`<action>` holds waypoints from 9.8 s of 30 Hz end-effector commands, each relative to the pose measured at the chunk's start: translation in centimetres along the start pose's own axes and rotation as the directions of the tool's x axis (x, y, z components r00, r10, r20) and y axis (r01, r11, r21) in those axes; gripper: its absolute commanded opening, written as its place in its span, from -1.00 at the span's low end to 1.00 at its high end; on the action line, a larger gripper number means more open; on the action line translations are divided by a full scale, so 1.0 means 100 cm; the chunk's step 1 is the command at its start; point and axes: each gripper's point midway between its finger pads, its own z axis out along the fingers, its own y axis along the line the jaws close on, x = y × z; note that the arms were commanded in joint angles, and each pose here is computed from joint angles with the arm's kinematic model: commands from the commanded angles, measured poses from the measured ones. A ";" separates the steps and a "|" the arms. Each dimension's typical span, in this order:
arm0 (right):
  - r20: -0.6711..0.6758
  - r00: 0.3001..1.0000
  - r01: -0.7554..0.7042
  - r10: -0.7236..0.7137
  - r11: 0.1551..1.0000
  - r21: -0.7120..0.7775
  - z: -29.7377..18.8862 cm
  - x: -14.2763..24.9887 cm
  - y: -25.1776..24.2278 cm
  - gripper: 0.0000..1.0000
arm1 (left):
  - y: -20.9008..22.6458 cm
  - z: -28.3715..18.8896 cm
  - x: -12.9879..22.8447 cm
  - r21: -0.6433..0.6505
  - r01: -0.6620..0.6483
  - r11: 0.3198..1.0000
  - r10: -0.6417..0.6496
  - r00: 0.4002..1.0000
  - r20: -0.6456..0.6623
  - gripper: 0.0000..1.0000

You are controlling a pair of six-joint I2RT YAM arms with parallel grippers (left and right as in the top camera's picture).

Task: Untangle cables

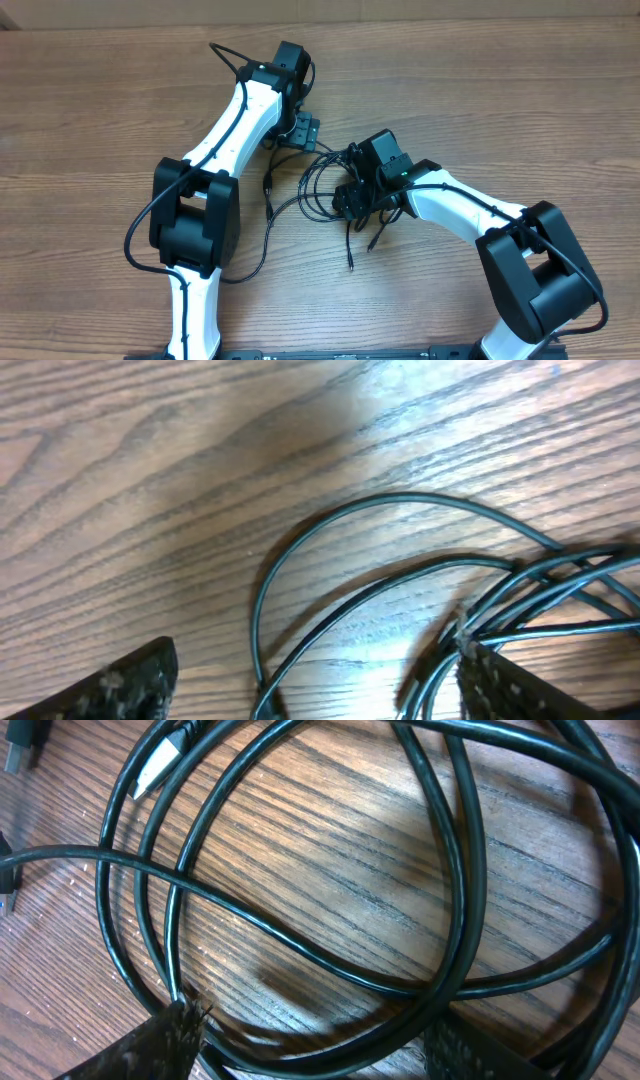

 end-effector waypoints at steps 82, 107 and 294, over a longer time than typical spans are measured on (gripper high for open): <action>-0.077 0.997 -0.017 0.018 1.000 0.011 0.014 0.026 -0.006 0.40 | -0.044 0.047 0.032 0.007 -0.165 0.986 0.165 0.986 -0.023 -0.29; -0.078 0.997 -0.017 0.018 1.000 0.011 0.014 0.026 -0.006 0.38 | -0.023 0.046 0.041 -0.097 -0.206 0.974 0.199 0.977 -0.073 -0.45; -0.054 0.842 -0.513 0.537 0.827 0.228 -0.061 0.026 -0.096 0.42 | -0.022 -0.092 0.029 0.027 0.051 0.998 -0.053 0.995 0.079 -0.92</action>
